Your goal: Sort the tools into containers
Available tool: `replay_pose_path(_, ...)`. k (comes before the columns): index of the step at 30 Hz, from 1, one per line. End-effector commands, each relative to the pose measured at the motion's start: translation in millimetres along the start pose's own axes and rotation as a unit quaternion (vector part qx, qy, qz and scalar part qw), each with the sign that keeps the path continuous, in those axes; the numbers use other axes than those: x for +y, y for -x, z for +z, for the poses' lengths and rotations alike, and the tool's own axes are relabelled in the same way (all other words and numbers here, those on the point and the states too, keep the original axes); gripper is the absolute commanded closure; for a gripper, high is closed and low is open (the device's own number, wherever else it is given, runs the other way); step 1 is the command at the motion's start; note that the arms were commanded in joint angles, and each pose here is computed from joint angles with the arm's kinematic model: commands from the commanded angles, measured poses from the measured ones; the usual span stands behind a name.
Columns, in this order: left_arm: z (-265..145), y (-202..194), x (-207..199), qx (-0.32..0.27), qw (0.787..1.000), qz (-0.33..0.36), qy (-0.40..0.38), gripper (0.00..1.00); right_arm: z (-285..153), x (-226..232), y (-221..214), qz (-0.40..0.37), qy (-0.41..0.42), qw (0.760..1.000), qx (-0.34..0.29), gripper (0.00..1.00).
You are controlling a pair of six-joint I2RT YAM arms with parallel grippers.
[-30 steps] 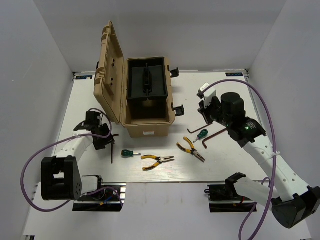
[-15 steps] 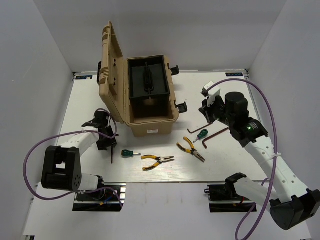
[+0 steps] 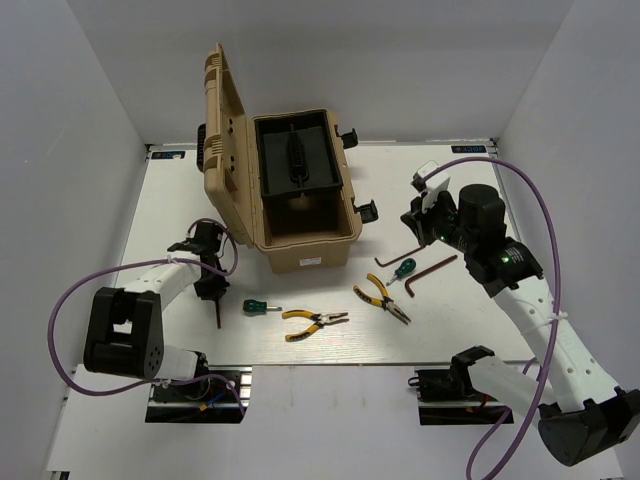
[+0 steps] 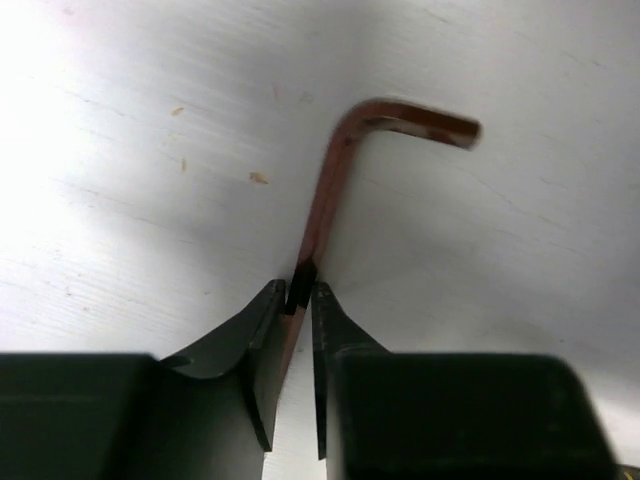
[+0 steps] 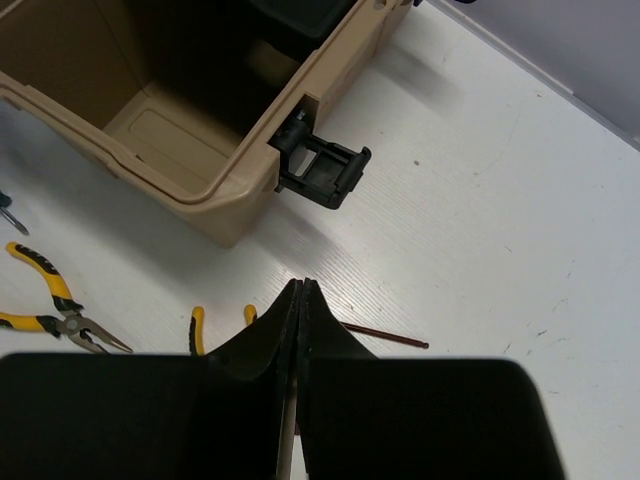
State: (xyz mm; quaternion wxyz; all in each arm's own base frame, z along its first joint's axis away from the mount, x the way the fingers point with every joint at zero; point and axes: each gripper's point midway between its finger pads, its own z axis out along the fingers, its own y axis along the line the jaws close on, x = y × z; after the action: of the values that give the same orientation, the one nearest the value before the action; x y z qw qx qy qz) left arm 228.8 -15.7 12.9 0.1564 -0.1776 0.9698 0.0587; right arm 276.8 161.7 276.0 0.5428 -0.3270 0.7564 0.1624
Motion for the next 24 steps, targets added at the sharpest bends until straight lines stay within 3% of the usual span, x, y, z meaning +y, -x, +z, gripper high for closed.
replay_pose_path(1, 1, 0, 6, 0.001, 1.000, -0.003, 0.025, 0.76, -5, 1, 16, 0.004, 0.004, 0.999, -0.034, 1.00)
replay_pose_path(9, -5, 6, 11, -0.008, 0.999, -0.025, 0.029, 1.00, -5, 1, 12, 0.011, 0.009, 0.999, -0.029, 1.00)
replay_pose_path(17, -50, 37, 22, -0.097, 0.992, -0.079, 0.010, 1.00, -6, 3, 10, 0.014, 0.015, 0.999, -0.029, 1.00)
replay_pose_path(24, -112, 63, 33, -0.178, 0.969, -0.170, -0.017, 1.00, -5, 5, 10, 0.018, 0.022, 0.999, -0.029, 1.00)
